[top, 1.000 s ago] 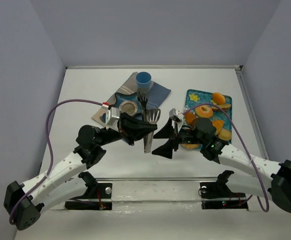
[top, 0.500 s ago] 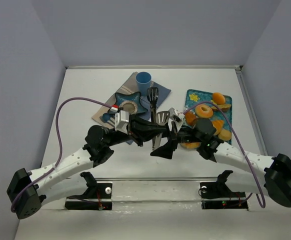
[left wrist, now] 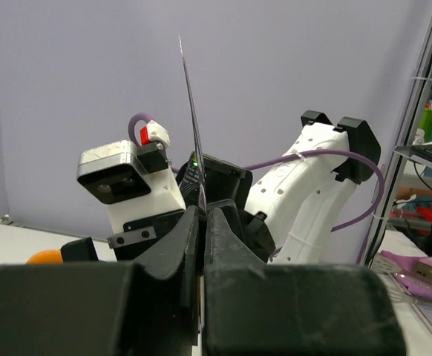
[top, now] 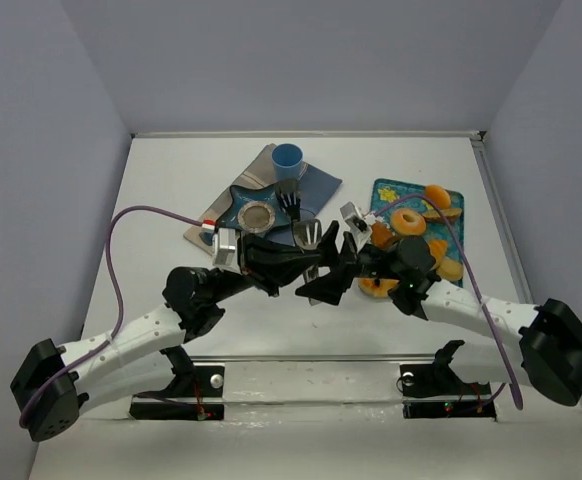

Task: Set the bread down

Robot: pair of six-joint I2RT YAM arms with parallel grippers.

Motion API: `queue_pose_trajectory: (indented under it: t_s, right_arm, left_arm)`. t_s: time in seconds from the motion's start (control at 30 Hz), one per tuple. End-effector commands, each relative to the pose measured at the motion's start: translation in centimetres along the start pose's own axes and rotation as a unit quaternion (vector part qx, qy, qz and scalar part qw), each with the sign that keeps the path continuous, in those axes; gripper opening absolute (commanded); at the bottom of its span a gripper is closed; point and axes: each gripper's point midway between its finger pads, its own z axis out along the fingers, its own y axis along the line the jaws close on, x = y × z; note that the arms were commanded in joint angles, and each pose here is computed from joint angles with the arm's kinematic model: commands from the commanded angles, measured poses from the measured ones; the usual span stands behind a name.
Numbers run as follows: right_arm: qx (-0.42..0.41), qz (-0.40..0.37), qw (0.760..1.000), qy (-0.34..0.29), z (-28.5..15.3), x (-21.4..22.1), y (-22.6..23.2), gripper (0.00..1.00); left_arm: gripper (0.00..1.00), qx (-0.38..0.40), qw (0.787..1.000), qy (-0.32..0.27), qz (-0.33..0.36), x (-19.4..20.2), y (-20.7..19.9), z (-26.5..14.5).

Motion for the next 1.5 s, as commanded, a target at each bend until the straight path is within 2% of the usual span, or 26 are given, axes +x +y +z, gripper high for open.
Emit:
queue_pose_trajectory:
  t_s: [0.0,0.27,0.5,0.6,0.63,0.7,0.73,1.0,1.17,1.27,1.33,1.4,1.43,1.47]
  right_arm:
    - [-0.036,-0.024,0.998,-0.047,1.4,-3.7,1.6,0.80]
    - [-0.031,-0.013,0.999,-0.026,1.5,-2.9,1.3,0.55]
    - [-0.024,-0.010,0.999,-0.019,1.5,-2.8,1.1,0.50]
    - [-0.009,0.005,1.000,-0.021,1.6,-2.9,0.6,0.50]
    - [0.001,0.010,1.000,-0.027,1.6,-3.1,0.3,0.50]
    - [0.015,0.017,0.999,-0.035,1.5,-3.2,-0.1,0.50]
    - [0.021,0.021,0.999,-0.042,1.5,-3.4,-0.3,0.48]
    - [0.105,0.052,0.989,-0.094,0.7,-5.3,-2.2,0.46]
    - [0.152,0.062,0.981,-0.106,-0.3,-6.0,-3.6,0.46]
    - [0.208,0.076,0.970,-0.098,-1.7,-6.4,-5.3,0.46]
    - [0.282,0.108,0.952,-0.057,-3.5,-4.5,-7.3,0.46]
    - [0.376,0.117,0.918,-0.048,-5.7,-4.0,-9.5,0.46]
    - [0.428,0.138,0.893,-0.006,-7.7,-1.5,-10.4,0.46]
    - [0.483,0.141,0.864,-0.011,-9.8,-1.2,-11.2,0.46]
  left_arm:
    - [0.06,0.010,0.997,-0.077,0.024,-3.6,-1.2,-0.5]
    - [0.06,-0.020,0.996,-0.090,0.013,-4.2,-0.3,-0.6]
    - [0.06,-0.032,0.997,-0.074,0.000,-4.1,0.3,0.2]
    - [0.41,-0.040,0.998,-0.047,-0.017,-3.1,0.8,0.8]
    - [0.73,-0.045,0.998,-0.040,-0.024,-2.9,0.9,0.9]
    - [0.87,-0.051,0.998,-0.037,-0.030,-2.8,1.1,1.0]
    - [0.99,-0.054,0.997,-0.034,-0.033,-2.6,1.2,1.0]
    - [0.99,-0.096,0.994,-0.020,-0.052,-2.5,2.3,0.7]
    - [0.99,-0.145,0.988,-0.012,-0.056,-2.5,3.7,0.0]
    - [0.99,-0.194,0.979,0.002,-0.057,-2.4,5.0,-0.7]
    - [0.99,-0.230,0.972,-0.006,-0.050,-3.3,5.9,-1.5]
    - [0.99,-0.275,0.961,-0.006,-0.041,-3.8,7.1,-2.4]
    - [0.99,-0.325,0.945,-0.004,-0.038,-4.1,8.4,-3.6]
    - [0.99,-0.357,0.933,0.011,-0.038,-3.8,9.1,-4.5]
